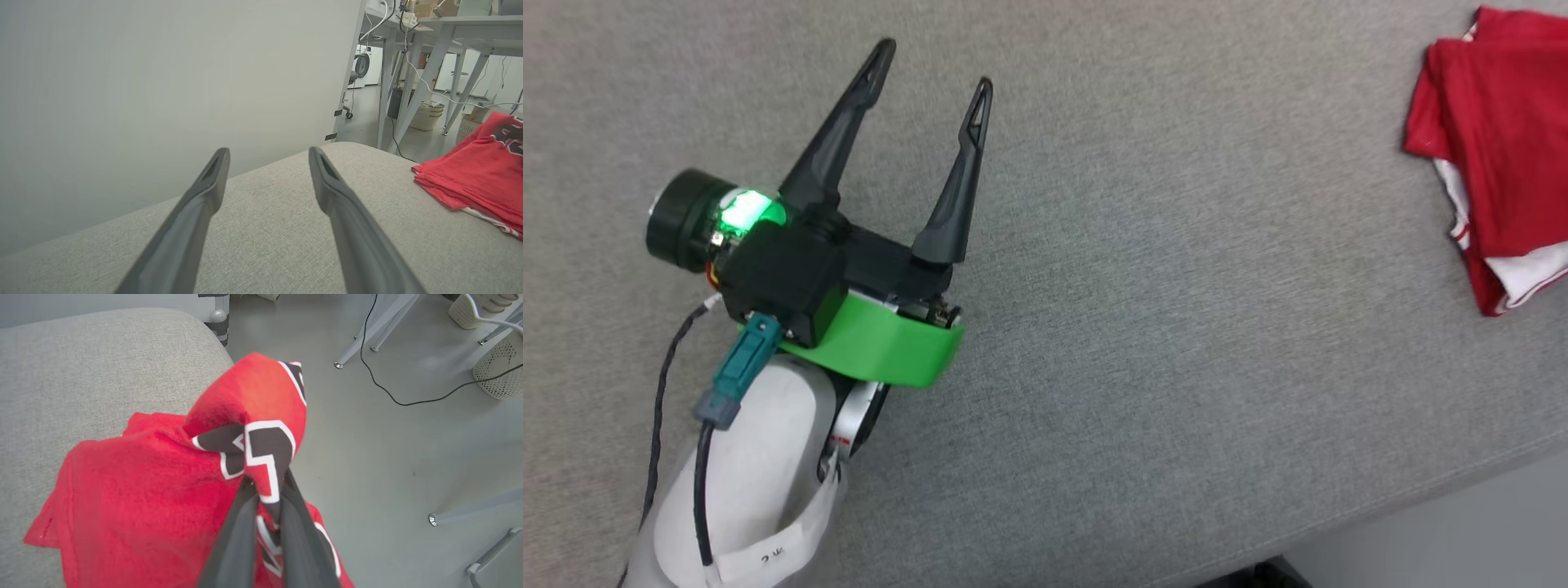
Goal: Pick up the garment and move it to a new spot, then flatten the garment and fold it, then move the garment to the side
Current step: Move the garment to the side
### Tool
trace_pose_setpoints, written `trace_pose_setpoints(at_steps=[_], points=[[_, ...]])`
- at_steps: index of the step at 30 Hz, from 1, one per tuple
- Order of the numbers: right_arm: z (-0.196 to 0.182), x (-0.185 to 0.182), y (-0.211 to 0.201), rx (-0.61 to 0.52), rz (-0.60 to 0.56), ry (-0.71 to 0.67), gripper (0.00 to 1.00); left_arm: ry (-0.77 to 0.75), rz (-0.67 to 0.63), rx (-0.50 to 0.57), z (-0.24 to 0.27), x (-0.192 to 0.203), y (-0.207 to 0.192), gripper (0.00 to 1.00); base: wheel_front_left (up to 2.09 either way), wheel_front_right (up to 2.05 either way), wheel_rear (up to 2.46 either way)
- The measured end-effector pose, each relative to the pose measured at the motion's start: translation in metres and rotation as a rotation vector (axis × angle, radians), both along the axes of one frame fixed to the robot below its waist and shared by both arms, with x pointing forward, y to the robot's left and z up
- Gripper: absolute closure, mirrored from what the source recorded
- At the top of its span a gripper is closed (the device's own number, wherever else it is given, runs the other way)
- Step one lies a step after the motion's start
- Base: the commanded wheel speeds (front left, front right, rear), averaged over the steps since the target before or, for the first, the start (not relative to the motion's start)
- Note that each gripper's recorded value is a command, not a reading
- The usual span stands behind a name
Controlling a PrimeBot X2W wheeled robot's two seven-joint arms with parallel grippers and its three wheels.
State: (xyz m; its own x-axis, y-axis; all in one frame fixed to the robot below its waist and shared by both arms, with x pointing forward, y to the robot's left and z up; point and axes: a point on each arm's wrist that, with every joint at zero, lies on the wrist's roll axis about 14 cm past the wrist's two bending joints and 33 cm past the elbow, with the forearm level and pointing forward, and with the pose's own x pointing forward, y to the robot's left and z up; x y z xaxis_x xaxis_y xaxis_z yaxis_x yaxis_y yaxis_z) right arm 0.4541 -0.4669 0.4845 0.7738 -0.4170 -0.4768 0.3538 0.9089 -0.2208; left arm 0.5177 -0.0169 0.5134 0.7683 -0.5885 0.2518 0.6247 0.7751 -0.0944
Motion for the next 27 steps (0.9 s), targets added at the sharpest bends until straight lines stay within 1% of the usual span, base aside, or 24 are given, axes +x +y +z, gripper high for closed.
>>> trace_pose_setpoints(at_steps=[4,8,10,11,12,16,19,24,27], points=[[-0.027,0.013,-0.009,-0.032,-0.021,0.017,1.00,0.024,-0.011,-0.001,-0.022,0.013,-0.002,0.00,0.00,0.00,0.00],[-0.060,0.017,-0.017,-0.050,-0.051,0.050,1.00,0.067,-0.009,0.011,-0.051,0.022,-0.001,0.00,0.00,0.00,0.00],[-0.076,0.016,-0.019,-0.057,-0.061,0.074,0.64,0.088,-0.007,0.015,-0.063,0.023,0.001,0.00,0.00,0.00,0.00],[-0.083,0.016,-0.020,-0.060,-0.064,0.083,0.14,0.095,-0.005,0.015,-0.068,0.023,0.002,0.00,0.00,0.00,0.00],[-0.089,0.017,-0.020,-0.060,-0.067,0.086,0.00,0.101,-0.002,0.018,-0.071,0.023,0.003,0.00,0.00,0.00,0.00],[-0.094,0.019,-0.022,-0.091,-0.061,0.072,0.00,0.097,0.016,0.018,-0.072,0.022,0.010,0.00,0.00,0.00,0.00],[-0.085,0.019,-0.026,-0.128,-0.053,0.039,0.00,0.085,0.032,0.017,-0.066,0.021,0.014,0.00,0.00,0.00,0.00],[-0.053,0.019,-0.033,-0.201,-0.035,-0.053,0.00,0.087,0.060,0.013,-0.054,0.012,0.021,0.00,0.00,0.00,0.00],[-0.037,0.021,-0.027,-0.202,-0.017,-0.125,0.00,0.113,0.085,0.021,-0.053,0.002,0.028,0.00,0.00,0.00,0.00]])
